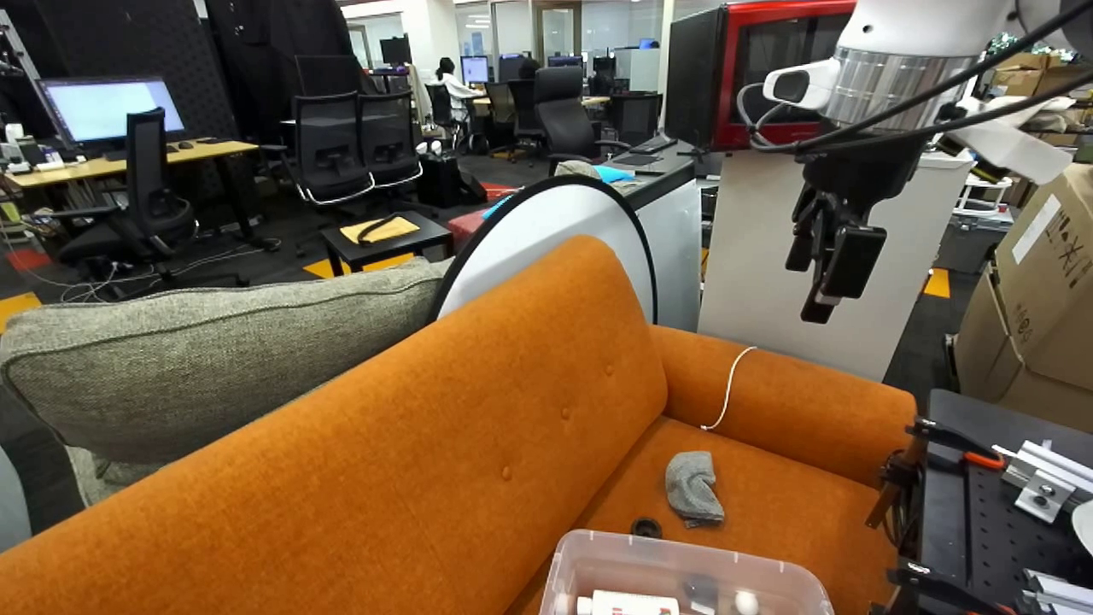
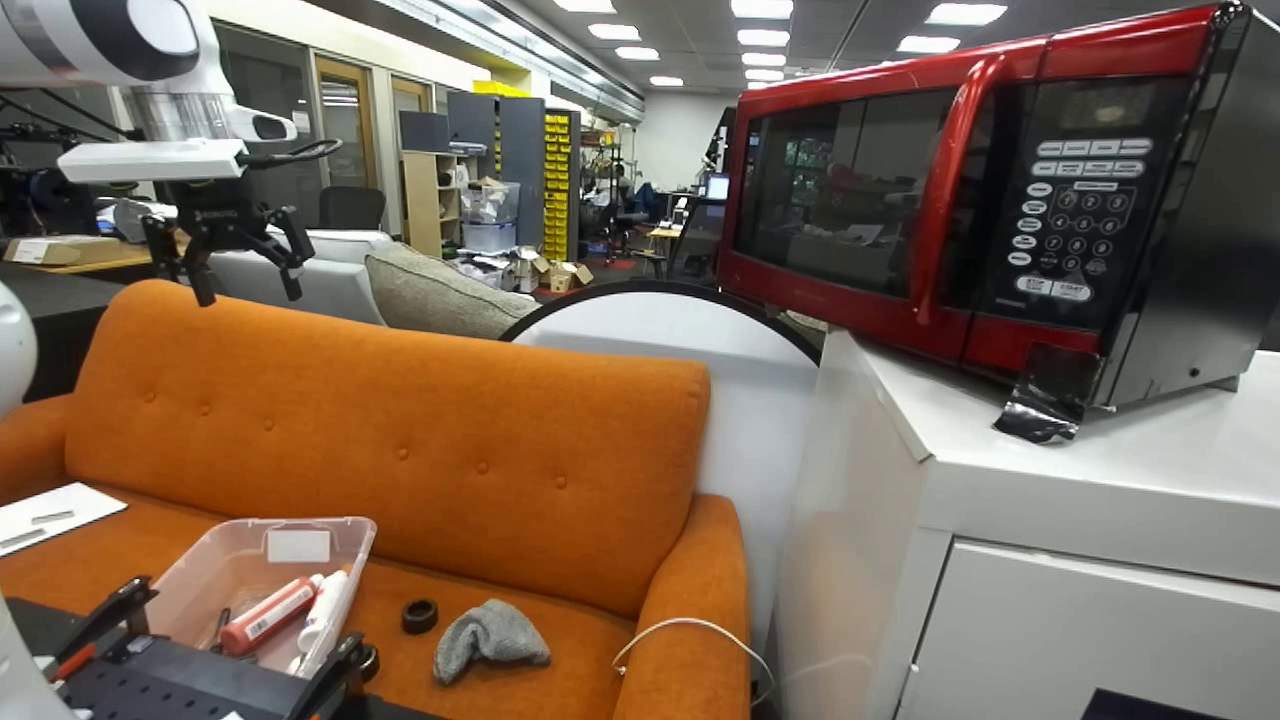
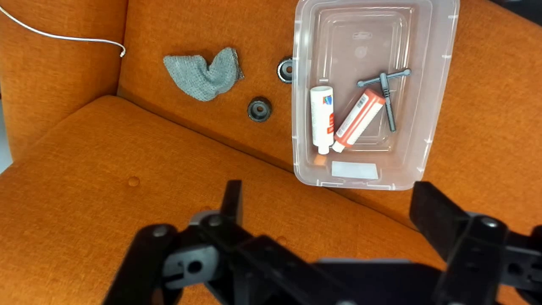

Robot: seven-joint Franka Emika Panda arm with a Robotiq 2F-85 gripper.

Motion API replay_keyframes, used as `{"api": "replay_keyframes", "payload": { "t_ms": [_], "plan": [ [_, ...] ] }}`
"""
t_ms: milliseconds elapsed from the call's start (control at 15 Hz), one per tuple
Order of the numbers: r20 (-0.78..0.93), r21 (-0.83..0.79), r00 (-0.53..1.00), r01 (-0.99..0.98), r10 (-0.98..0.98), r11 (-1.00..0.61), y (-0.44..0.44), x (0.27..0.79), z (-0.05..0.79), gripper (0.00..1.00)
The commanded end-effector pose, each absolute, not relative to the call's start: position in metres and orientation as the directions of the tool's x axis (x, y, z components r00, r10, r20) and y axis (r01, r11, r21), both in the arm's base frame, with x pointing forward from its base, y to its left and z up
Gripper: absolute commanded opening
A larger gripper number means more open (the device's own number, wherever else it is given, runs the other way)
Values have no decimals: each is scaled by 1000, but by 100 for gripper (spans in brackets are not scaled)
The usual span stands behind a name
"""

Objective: Remove the bottle from the storage box and put it on the grey towel

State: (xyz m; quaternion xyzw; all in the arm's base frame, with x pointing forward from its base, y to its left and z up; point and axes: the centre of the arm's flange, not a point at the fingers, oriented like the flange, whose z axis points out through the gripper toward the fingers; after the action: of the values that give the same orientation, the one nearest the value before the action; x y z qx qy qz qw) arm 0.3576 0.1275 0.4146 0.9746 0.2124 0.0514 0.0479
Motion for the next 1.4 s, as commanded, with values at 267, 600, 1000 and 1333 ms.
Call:
{"api": "replay_keyframes", "payload": {
  "t_ms": [267, 600, 1000, 1333],
  "plan": [
    [62, 140, 889, 442, 453, -886, 143, 386, 387, 100],
    [-45, 64, 885, 466, 464, -882, 172, 420, 328, 100],
    [-47, 43, 897, 441, 439, -896, 205, 441, 290, 100],
    [-49, 42, 899, 436, 434, -899, 208, 445, 287, 100]
  ]
}}
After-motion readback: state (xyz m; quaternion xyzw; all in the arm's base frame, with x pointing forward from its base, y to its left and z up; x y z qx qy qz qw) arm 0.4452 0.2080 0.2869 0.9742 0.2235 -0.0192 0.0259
